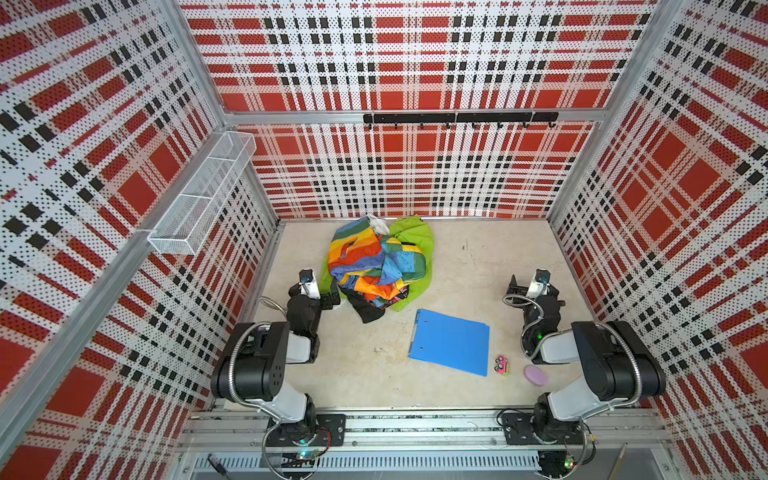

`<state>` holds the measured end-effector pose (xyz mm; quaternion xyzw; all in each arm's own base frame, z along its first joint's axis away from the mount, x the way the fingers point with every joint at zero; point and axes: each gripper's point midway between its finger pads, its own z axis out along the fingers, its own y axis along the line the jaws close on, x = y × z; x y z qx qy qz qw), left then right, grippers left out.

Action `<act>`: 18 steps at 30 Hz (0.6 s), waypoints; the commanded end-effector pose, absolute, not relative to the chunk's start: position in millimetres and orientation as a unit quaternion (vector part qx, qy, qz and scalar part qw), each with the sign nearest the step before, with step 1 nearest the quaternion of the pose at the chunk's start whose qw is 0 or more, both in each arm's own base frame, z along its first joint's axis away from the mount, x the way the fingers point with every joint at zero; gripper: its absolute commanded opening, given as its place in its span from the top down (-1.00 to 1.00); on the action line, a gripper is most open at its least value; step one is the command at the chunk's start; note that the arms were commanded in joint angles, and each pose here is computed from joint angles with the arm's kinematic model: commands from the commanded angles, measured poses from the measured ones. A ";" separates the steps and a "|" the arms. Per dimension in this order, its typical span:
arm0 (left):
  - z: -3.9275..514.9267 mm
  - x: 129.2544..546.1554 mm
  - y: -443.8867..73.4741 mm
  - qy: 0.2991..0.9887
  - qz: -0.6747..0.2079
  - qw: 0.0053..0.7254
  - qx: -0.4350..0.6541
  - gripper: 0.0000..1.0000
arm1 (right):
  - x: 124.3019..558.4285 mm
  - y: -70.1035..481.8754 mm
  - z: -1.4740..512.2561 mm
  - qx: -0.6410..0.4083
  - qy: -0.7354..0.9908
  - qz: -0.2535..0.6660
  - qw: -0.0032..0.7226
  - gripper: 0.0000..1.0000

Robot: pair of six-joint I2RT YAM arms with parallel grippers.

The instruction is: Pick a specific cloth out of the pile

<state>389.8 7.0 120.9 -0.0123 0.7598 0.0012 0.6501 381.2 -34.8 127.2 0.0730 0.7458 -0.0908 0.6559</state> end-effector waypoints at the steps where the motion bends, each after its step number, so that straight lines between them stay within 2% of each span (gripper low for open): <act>1: 132.3 395.4 6.0 0.748 -0.002 0.664 -0.009 -0.98 | 380.7 -35.5 141.4 0.081 0.726 -0.090 0.677 -1.00; 18: 132.7 394.5 4.0 0.747 0.013 0.665 -0.008 -0.98 | 380.4 -35.7 140.0 0.081 0.727 -0.090 0.676 -1.00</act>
